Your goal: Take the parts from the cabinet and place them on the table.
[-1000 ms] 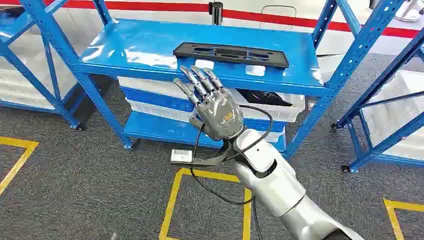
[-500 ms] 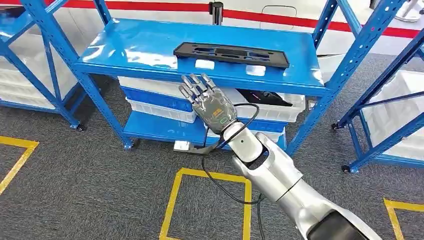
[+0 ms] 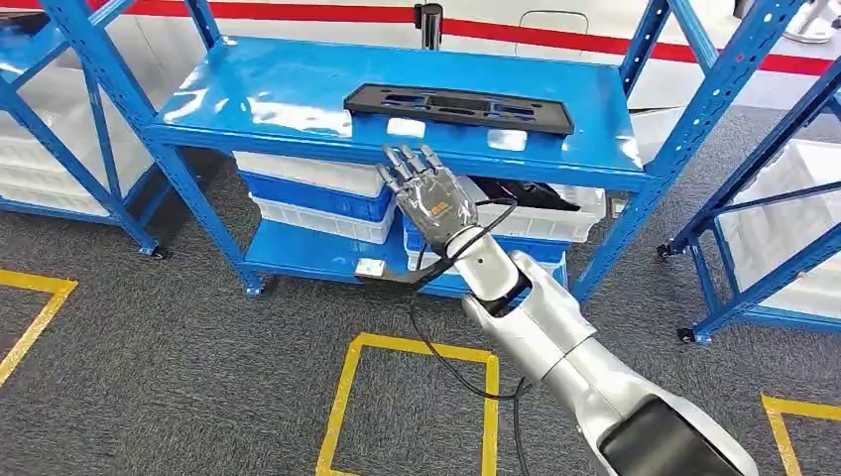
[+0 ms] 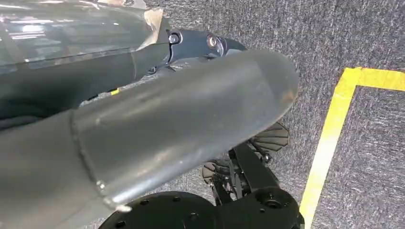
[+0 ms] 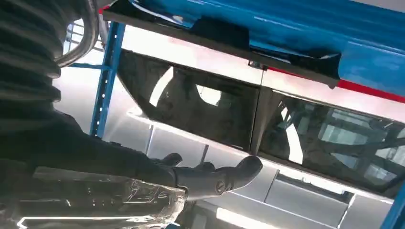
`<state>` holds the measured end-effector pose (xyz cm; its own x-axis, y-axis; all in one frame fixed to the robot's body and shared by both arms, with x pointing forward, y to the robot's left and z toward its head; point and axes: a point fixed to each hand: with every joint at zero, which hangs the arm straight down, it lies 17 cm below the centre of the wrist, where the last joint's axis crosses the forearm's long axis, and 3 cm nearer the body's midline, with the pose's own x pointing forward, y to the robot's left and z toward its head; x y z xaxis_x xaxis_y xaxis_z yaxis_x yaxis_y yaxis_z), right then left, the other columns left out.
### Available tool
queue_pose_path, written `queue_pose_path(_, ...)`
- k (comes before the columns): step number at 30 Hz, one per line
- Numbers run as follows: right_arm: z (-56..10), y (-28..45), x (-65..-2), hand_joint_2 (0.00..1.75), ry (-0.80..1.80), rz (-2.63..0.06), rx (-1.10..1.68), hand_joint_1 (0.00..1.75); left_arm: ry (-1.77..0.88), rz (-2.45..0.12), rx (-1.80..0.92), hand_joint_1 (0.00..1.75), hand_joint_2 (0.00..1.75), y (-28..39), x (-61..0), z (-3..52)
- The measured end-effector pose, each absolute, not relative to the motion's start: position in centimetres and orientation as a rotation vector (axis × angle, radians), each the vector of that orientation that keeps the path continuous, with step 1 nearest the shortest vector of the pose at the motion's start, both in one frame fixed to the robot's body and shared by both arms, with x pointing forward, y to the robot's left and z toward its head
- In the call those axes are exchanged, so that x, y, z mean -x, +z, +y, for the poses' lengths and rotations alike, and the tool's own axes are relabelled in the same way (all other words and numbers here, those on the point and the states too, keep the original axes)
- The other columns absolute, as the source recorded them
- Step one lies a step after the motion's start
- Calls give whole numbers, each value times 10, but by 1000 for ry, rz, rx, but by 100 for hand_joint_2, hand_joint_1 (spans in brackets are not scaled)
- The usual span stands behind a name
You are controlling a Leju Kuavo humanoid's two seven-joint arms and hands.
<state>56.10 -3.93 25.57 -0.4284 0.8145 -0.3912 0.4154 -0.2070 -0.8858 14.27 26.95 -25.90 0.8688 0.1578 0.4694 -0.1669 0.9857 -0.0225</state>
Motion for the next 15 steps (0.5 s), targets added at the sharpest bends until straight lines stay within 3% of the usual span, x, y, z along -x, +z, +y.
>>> queue_pose_path(15,-46,249,-569,175,1619,-1714,1330,0,199,-480,-32,0,0,-260,-141,275)
